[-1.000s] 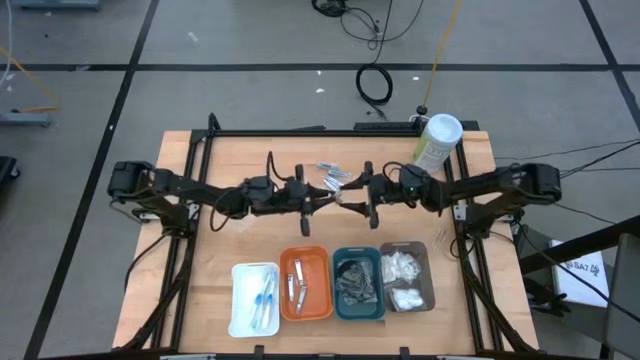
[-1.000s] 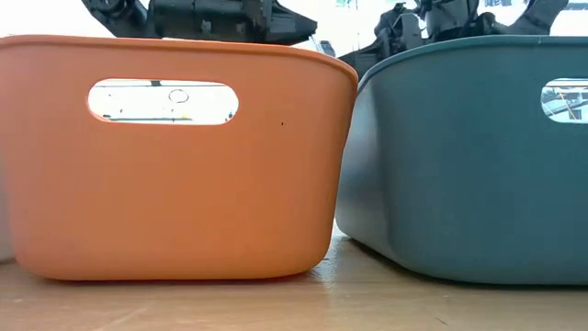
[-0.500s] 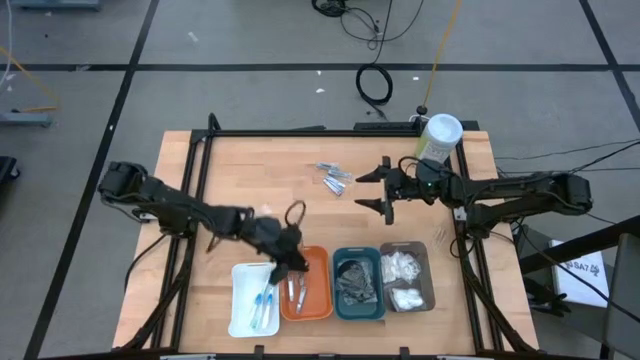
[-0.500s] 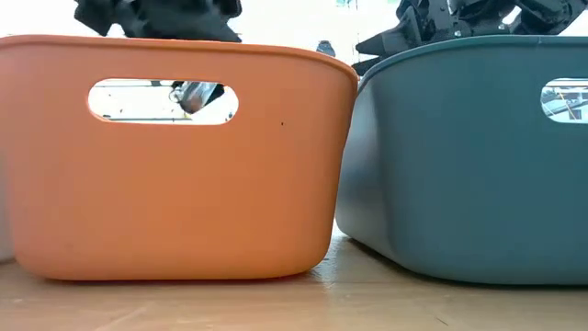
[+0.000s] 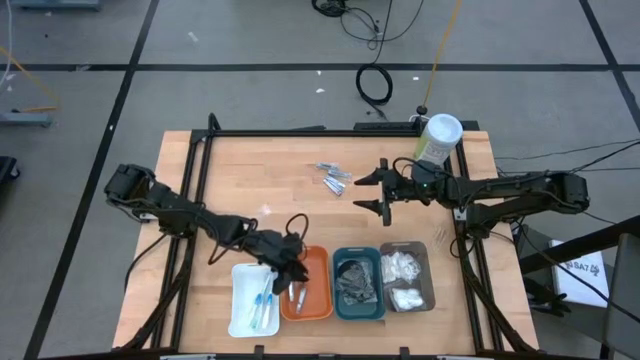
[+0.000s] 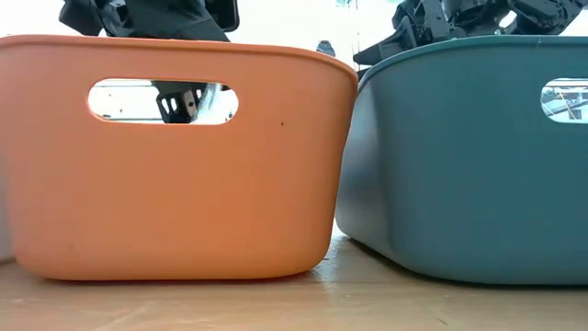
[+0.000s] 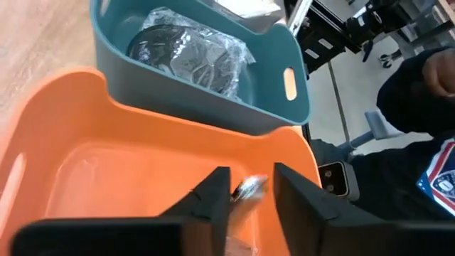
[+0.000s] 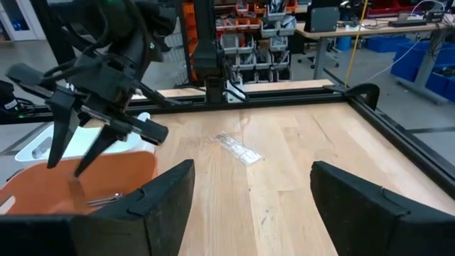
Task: Pick & Place Travel size toiletries
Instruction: Put the silver nail cutter into the orange bin
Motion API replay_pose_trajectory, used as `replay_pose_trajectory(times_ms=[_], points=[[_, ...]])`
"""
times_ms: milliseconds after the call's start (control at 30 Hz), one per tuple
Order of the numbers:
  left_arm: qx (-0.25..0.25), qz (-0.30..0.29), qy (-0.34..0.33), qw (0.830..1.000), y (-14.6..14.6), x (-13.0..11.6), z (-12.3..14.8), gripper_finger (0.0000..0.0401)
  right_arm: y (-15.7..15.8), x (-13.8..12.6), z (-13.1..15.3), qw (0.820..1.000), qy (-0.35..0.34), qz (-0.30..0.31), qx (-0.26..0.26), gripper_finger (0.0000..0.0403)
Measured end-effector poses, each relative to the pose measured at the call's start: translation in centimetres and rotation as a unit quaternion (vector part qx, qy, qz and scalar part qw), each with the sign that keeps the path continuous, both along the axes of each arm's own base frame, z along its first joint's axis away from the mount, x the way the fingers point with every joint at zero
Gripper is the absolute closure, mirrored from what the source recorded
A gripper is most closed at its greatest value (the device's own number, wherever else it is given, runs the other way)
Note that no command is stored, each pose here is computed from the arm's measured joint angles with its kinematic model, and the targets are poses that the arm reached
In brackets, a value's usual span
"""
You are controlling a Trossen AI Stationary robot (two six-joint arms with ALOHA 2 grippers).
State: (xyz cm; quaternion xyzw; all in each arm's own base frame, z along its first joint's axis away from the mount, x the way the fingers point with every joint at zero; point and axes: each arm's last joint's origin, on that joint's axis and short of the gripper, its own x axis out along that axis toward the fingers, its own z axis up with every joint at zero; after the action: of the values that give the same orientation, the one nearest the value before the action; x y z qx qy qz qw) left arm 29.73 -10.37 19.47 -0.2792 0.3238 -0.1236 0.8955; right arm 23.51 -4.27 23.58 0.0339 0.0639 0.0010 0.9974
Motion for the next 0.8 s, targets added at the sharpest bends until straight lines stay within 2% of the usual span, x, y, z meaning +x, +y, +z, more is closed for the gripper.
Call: replay_pose_trajectory(times_ms=[167,267,500,667,800], points=[[0.002,-0.001,0.005,1.0,0.5,0.1,-0.1,0.0225,0.0,0.0,0.0,1.0,-0.001,0.0,-0.004,0.0134],[0.027,-0.016,-0.007,0.999,1.1,0.3,-0.1,0.0192,0.0,0.0,0.0,1.0,-0.001,-0.003,-0.01,0.0134],[0.024,-0.019,-0.038,0.999,4.7,0.0,2.1,0.0155,-0.7,1.5,-1.0,0.996,0.023,-0.08,-0.015,0.0143],[0.114,-0.013,-0.088,0.989,7.2,-1.5,4.6,0.0156,-2.1,4.9,-2.7,0.986,0.127,-0.105,0.025,0.0152],[0.207,0.03,-0.13,0.969,9.1,-2.7,6.6,0.0156,-3.5,8.2,-5.1,0.964,0.242,-0.109,0.03,0.0158]])
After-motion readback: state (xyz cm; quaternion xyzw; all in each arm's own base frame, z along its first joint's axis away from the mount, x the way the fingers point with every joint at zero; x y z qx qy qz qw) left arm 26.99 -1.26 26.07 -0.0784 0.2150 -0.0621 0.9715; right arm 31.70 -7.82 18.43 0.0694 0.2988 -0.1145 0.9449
